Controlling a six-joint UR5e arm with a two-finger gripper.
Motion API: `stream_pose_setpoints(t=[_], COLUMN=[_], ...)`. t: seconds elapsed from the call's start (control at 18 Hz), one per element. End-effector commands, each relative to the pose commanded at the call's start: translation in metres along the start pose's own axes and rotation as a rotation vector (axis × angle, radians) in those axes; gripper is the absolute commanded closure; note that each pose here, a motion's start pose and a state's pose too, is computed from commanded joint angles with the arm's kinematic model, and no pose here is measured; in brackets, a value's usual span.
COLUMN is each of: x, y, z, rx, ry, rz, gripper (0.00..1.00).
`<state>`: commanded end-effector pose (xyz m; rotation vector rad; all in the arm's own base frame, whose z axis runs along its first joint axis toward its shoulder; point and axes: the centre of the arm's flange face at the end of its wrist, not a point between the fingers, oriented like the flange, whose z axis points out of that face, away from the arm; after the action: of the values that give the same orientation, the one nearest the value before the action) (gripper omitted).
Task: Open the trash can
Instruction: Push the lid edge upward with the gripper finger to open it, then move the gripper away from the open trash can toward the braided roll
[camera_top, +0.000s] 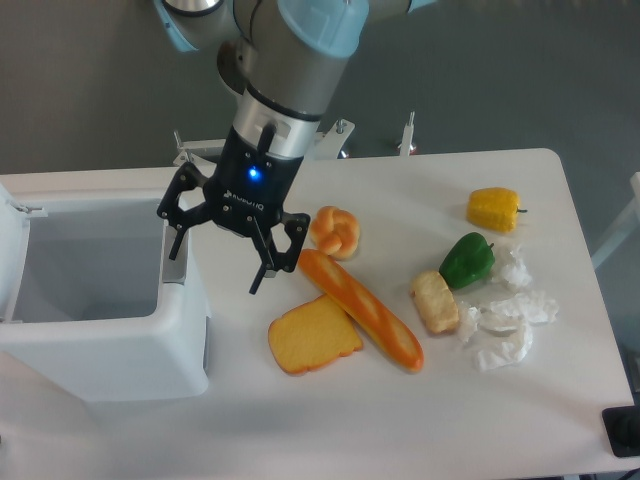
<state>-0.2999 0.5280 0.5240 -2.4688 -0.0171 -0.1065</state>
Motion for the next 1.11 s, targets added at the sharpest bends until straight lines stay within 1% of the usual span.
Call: stream_pose_setpoints(t=[0.17, 0.28, 0.39, 0.56, 0.78, 0.89, 1.11], x=[-0.006, -0.010, -0.013, -0.016, -0.021, -0.023, -0.023], y=[0.007, 0.014, 0.018, 0.021, 0.027, 0.029, 0.029], z=[-0.003, -0.007, -0.008, -0.006, -0.006, -0.005, -0.002], rx=[-0.076, -0.137, -0.188, -0.210, -0.267, -0.284, -0.288], ry=[-0.085, -0.146, -0.189, -0.202, -0.240, -0.247, -0.246], rz=[0.125, 0.181, 0.217, 0.238, 0.280, 0.297, 0.300], gripper=[0.00, 0.00, 0.00, 0.00, 0.00, 0.00, 0.00])
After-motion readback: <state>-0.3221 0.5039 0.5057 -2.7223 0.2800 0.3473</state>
